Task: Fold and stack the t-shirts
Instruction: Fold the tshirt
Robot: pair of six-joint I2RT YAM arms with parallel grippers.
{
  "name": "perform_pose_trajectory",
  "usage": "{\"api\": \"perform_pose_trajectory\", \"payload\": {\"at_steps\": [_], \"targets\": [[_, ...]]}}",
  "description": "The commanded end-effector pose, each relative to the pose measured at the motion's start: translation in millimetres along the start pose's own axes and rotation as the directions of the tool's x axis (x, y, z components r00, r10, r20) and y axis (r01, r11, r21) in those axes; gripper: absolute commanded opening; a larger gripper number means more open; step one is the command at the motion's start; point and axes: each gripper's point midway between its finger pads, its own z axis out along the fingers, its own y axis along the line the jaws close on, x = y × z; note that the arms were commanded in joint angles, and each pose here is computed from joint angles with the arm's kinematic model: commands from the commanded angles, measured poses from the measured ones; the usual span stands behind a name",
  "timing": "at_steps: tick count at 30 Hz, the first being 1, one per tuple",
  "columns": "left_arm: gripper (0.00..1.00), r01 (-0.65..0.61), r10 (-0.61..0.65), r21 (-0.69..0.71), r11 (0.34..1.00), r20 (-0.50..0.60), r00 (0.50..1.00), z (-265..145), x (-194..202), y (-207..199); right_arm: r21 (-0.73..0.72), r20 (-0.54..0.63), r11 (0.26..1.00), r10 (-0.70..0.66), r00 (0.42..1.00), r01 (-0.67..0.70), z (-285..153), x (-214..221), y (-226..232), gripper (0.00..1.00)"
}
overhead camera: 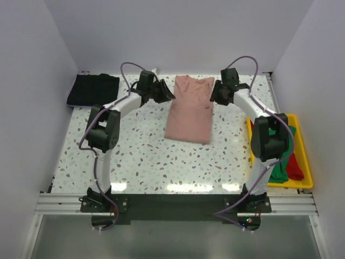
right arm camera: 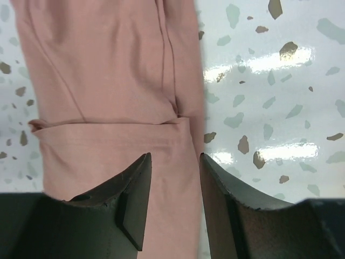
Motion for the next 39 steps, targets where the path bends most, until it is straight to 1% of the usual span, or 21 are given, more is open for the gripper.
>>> {"api": "perform_pose_trajectory", "payload": {"at_steps": [1, 4, 7, 9, 13, 15, 18, 20, 21, 23, 24, 25, 26, 27, 29, 30, 32, 33, 34, 37, 39], "targets": [[0.36, -0.079, 0.074, 0.062, 0.995, 0.078, 0.994, -22, -26, -33, -0.061, 0.057, 0.998, 0.008, 0.998, -0.005, -28, -12, 20, 0.45], [0.33, -0.094, 0.091, 0.064, 0.993, 0.048, 0.995, -14, -10, -38, -0.071, 0.058, 0.997, -0.032, 0.998, 0.036, -28, -3, 39, 0.45], [0.31, -0.102, 0.101, 0.054, 0.993, 0.018, 0.995, 0, 6, -39, -0.082, 0.031, 0.995, -0.059, 0.998, 0.061, -16, 9, 55, 0.44], [0.29, -0.101, 0.101, 0.048, 0.994, -0.004, 0.995, 10, 16, -35, -0.077, 0.013, 0.994, -0.077, 0.997, 0.078, -2, 18, 58, 0.44], [0.29, -0.094, 0.096, 0.04, 0.995, -0.029, 0.995, 27, 26, -26, -0.056, -0.017, 0.993, -0.104, 0.994, 0.103, 26, 28, 58, 0.45], [0.29, -0.089, 0.09, 0.031, 0.996, -0.039, 0.995, 38, 33, -16, -0.033, -0.049, 0.993, -0.114, 0.992, 0.112, 47, 40, 52, 0.46], [0.29, -0.059, 0.058, -0.014, 0.998, -0.071, 0.996, 53, 49, 8, -0.009, -0.077, 0.992, -0.128, 0.989, 0.128, 60, 51, 48, 0.48], [0.29, -0.04, 0.037, -0.037, 0.999, -0.067, 0.997, 55, 54, 16, 0.004, -0.101, 0.99, -0.142, 0.985, 0.143, 66, 64, 45, 0.5], [0.28, -0.024, 0.019, -0.072, 0.997, -0.074, 0.997, 54, 64, 29, 0.013, -0.101, 0.988, -0.15, 0.983, 0.153, 67, 67, 44, 0.5], [0.28, 0.007, -0.013, -0.103, 0.995, -0.052, 0.999, 45, 64, 32, 0.028, -0.118, 0.984, -0.172, 0.978, 0.176, 67, 76, 42, 0.51], [0.28, 0.027, -0.034, -0.154, 0.988, -0.047, 0.998, 41, 72, 46, 0.032, -0.129, 0.983, -0.177, 0.976, 0.183, 68, 81, 41, 0.51], [0.28, 0.048, -0.055, -0.175, 0.983, -0.037, 0.998, 36, 74, 49, 0.032, -0.142, 0.98, -0.189, 0.972, 0.195, 67, 88, 42, 0.51], [0.28, 0.054, -0.057, -0.184, 0.981, -0.009, 0.998, 27, 68, 45, 0.03, -0.147, 0.979, -0.196, 0.97, 0.202, 66, 91, 43, 0.51], [0.28, 0.067, -0.069, -0.233, 0.97, 0.001, 0.998, 21, 76, 59, 0.034, -0.151, 0.977, -0.202, 0.968, 0.209, 64, 94, 43, 0.51], [0.28, 0.093, -0.086, -0.246, 0.965, 0.039, 0.995, 6, 71, 55, 0.025, -0.16, 0.973, -0.222, 0.962, 0.228, 58, 106, 47, 0.51], [0.28, 0.104, -0.097, -0.278, 0.955, 0.04, 0.995, 0, 80, 65, 0.021, -0.166, 0.972, -0.227, 0.96, 0.234, 56, 111, 48, 0.51], [0.27, 0.118, -0.106, -0.277, 0.954, 0.061, 0.993, -14, 78, 61, 0.006, -0.181, 0.969, -0.241, 0.954, 0.246, 51, 127, 53, 0.51], [0.27, 0.122, -0.114, -0.303, 0.945, 0.045, 0.992, -20, 92, 70, -0.002, -0.174, 0.969, -0.243, 0.954, 0.247, 46, 129, 57, 0.51], [0.27, 0.125, -0.111, -0.281, 0.952, 0.065, 0.992, -22, 90, 66, -0.007, -0.183, 0.968, -0.249, 0.951, 0.252, 43, 140, 58, 0.51], [0.27, 0.133, -0.117, -0.281, 0.95, 0.072, 0.991, -43, 102, 66, -0.048, -0.196, 0.967, -0.255, 0.947, 0.25, 30, 159, 67, 0.51], [0.27, 0.139, -0.126, -0.297, 0.945, 0.063, 0.99, -54, 120, 75, -0.08, -0.187, 0.964, -0.265, 0.946, 0.254, 19, 163, 76, 0.51]]}}
